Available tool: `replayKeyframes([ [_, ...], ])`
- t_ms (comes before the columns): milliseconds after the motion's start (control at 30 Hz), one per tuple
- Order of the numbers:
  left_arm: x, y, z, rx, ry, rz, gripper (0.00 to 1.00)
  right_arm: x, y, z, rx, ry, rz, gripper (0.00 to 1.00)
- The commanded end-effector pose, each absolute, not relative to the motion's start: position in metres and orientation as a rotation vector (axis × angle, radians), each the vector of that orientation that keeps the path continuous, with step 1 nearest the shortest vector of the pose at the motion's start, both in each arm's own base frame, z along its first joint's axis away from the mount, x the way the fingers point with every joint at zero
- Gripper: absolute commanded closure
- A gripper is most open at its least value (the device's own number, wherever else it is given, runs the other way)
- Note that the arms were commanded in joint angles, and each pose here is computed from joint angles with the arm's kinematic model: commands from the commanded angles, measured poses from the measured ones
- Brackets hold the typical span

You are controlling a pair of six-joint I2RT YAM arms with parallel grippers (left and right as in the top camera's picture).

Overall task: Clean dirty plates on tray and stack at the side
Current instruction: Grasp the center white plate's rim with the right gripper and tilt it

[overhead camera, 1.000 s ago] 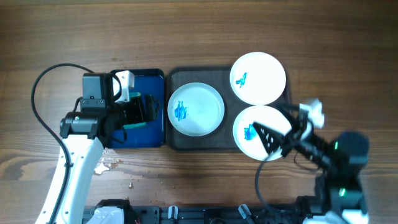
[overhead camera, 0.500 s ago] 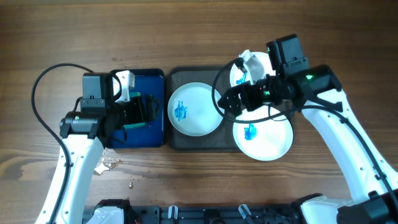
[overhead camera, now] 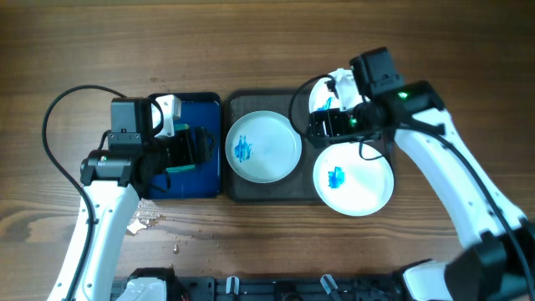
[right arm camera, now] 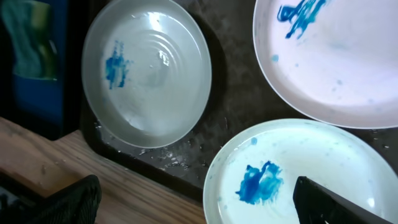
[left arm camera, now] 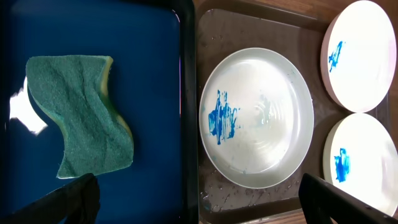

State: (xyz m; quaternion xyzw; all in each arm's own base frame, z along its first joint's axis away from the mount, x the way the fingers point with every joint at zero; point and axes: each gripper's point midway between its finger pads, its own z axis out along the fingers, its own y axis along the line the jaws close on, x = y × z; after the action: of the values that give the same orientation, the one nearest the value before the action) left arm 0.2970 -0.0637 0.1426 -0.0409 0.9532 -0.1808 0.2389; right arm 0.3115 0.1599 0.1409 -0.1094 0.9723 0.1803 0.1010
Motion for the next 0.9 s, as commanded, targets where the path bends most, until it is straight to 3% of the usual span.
replayKeyframes([
  [0,0.301,-0.063,0.15,-0.111,2.587,-0.507,0.0,0.317,0.166,0.099,-0.272,2.998,0.54,0.0],
  [167,0.301,-0.063,0.15,-0.111,2.587,-0.507,0.0,0.33,0.208,0.057,-0.31,3.001,0.881,0.02],
  [233,0.301,-0.064,0.15,-0.111,2.588,-0.507,0.0,0.338,0.211,0.051,-0.281,2.986,0.89,0.22],
  [300,0.301,-0.064,0.15,-0.111,2.588,-0.507,0.0,0.344,0.21,0.049,-0.24,2.978,0.87,0.26],
  [367,0.301,-0.064,0.15,-0.11,2.588,-0.507,0.0,0.346,0.204,0.043,-0.163,3.007,0.795,0.49],
  [600,0.301,-0.064,0.15,-0.11,2.588,-0.507,0.0,0.328,0.219,0.012,-0.219,3.1,0.766,0.53],
  [733,0.301,-0.063,0.15,-0.111,2.588,-0.507,0.0,0.327,0.219,0.006,-0.172,3.122,0.699,0.82],
  [767,0.301,-0.063,0.15,-0.111,2.588,-0.507,0.0,0.327,0.219,0.006,-0.172,3.122,0.698,0.96],
  [867,0.298,-0.064,0.149,-0.118,2.599,-0.51,0.0,0.326,0.211,0.003,-0.124,3.148,0.62,0.96],
])
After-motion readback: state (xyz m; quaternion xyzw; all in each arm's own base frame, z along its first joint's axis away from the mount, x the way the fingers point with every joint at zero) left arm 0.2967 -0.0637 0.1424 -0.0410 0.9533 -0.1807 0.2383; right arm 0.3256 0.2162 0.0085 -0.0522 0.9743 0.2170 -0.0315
